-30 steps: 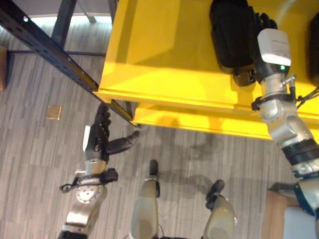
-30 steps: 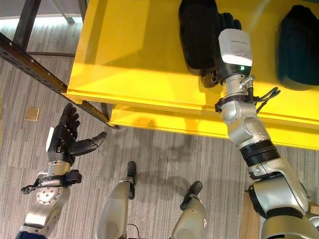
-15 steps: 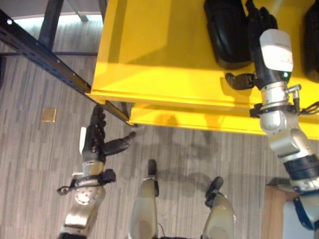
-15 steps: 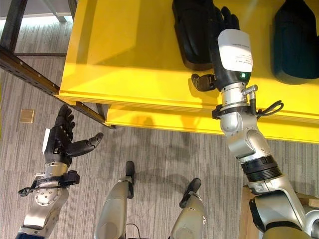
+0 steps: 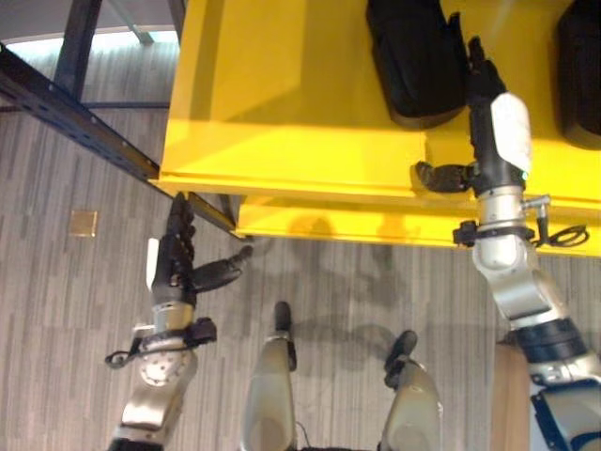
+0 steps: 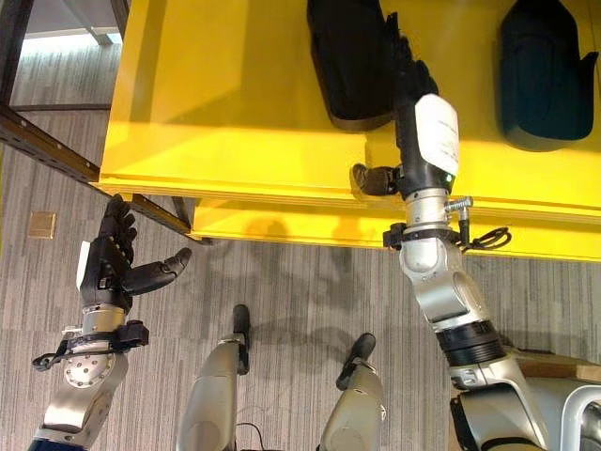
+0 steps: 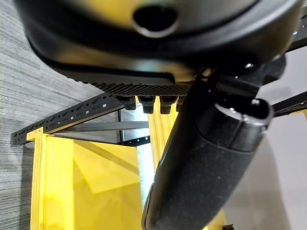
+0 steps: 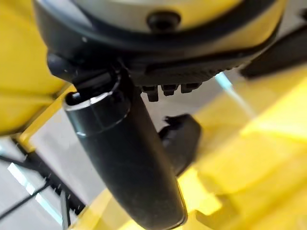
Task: Move parts from the plastic box to the shelf.
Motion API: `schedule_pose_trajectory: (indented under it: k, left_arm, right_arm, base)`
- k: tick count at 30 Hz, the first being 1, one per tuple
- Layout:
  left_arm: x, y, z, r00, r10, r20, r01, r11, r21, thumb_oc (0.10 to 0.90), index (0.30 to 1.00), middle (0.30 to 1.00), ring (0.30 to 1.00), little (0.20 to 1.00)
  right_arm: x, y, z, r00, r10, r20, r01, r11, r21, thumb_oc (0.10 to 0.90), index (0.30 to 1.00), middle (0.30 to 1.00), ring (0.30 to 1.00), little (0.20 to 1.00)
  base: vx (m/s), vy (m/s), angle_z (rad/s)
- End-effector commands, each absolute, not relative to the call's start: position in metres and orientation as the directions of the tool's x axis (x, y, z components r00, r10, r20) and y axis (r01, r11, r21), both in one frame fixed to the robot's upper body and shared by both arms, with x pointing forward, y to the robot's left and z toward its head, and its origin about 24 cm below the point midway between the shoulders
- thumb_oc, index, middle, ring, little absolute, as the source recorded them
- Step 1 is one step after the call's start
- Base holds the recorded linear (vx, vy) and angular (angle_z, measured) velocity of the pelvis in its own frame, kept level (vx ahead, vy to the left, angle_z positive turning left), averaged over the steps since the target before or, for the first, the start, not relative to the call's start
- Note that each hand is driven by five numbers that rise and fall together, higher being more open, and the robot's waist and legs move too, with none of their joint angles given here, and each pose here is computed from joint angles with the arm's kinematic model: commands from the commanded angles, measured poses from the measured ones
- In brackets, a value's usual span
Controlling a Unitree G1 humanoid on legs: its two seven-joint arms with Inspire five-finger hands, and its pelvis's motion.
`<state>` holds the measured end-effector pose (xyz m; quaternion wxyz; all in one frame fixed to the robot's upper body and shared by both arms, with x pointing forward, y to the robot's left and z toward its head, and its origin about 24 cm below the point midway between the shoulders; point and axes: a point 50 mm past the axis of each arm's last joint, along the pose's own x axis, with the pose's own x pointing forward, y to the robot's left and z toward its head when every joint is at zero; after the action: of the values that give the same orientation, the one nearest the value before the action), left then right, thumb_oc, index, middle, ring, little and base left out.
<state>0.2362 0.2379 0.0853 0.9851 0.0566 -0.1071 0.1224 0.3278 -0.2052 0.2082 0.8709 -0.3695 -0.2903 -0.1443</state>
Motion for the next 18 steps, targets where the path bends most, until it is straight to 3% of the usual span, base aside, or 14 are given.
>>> schedule_pose_trajectory:
  k: [1,5,18]
  left_arm:
    - [0.227,0.239,0.128,0.868,0.218,0.447,-0.272,0.961,0.058,0.900,1.000,1.000,1.000,1.000]
    - [0.227,0.237,0.125,0.879,0.205,0.431,-0.250,0.967,0.048,0.900,1.000,1.000,1.000,1.000]
    - [0.230,0.233,0.125,0.885,0.180,0.430,-0.217,0.976,0.038,0.900,1.000,1.000,1.000,1.000]
  right_arm:
    - [0.306,-0.202,0.276,0.531,-0.047,0.846,0.560,0.768,-0.309,0.900,1.000,1.000,1.000,1.000]
    - [0.308,-0.207,0.273,0.540,-0.133,0.831,0.473,0.865,-0.169,0.900,1.000,1.000,1.000,1.000]
    - [0.314,-0.213,0.274,0.547,-0.225,0.806,0.383,0.924,-0.002,0.900,1.000,1.000,1.000,1.000]
  base:
    - [0.01,-0.017,-0.05]
    - [0.00,-0.003,-0.01]
    - [0.00,0.000,0.00]
